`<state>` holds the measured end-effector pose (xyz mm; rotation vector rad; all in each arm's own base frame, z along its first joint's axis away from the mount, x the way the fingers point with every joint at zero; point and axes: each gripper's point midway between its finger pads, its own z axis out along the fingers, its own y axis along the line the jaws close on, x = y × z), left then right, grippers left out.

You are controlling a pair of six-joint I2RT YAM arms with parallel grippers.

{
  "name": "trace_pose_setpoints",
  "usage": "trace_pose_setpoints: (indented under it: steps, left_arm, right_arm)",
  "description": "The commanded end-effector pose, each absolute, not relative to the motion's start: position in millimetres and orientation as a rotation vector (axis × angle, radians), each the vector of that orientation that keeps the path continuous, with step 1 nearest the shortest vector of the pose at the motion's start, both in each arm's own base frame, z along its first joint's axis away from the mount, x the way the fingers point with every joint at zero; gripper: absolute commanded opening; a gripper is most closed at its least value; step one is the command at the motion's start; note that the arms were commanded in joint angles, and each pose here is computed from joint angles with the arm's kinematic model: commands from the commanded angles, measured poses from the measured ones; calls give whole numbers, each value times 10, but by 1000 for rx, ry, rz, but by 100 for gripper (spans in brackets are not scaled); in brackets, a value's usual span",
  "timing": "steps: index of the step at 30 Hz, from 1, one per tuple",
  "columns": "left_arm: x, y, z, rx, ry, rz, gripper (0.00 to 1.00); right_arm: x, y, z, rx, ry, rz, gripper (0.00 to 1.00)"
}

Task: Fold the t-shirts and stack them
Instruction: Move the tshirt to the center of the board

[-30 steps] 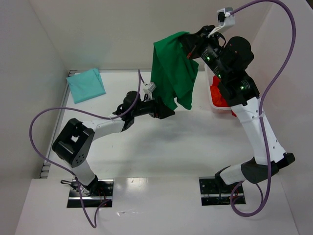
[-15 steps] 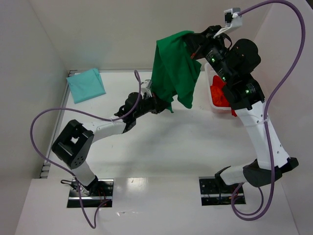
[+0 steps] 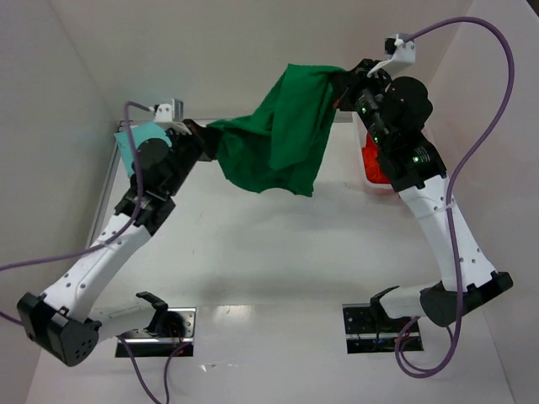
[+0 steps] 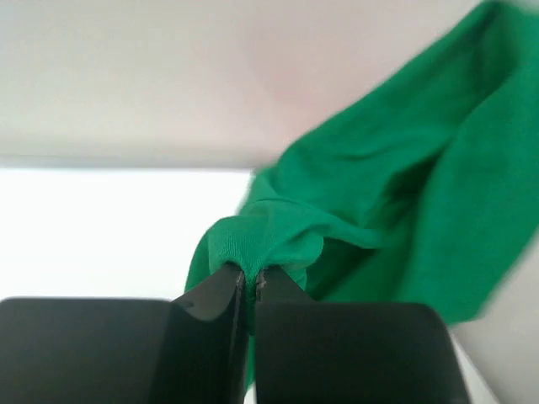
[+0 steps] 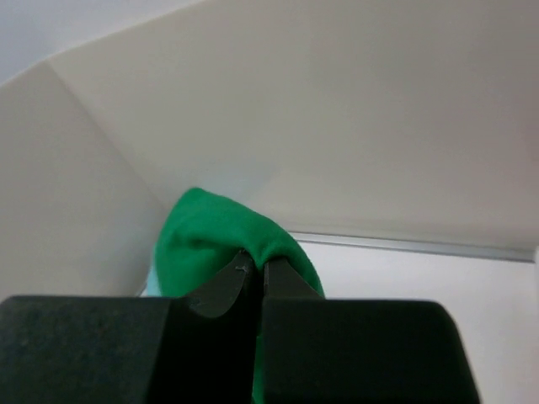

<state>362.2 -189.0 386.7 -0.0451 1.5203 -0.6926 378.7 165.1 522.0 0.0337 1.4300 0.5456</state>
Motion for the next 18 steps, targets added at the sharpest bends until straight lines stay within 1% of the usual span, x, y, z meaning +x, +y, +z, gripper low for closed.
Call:
trace_pose_setpoints:
  steps: [1, 4, 8, 13, 18]
  left_arm:
    - [3390, -1409, 4415, 18, 1461, -424, 0]
    - [3258, -1119, 4619, -19, 1411, -316, 0]
    - [3172, -797, 4672, -96, 1395, -187, 0]
    - [3097, -625, 4808, -140, 1371, -122, 0]
    - [3085, -608, 4903, -146, 1358, -119, 0]
  right_arm:
    - [3987, 1191, 5103, 201, 1430, 494, 0]
    - [4080, 1193, 4905, 207, 1455, 507, 0]
    - [4116, 1221, 4746, 200, 1487, 506, 0]
    - [4168, 1077, 4616, 254, 1510, 438, 0]
    - [4251, 1050, 4083, 274, 1631, 375, 0]
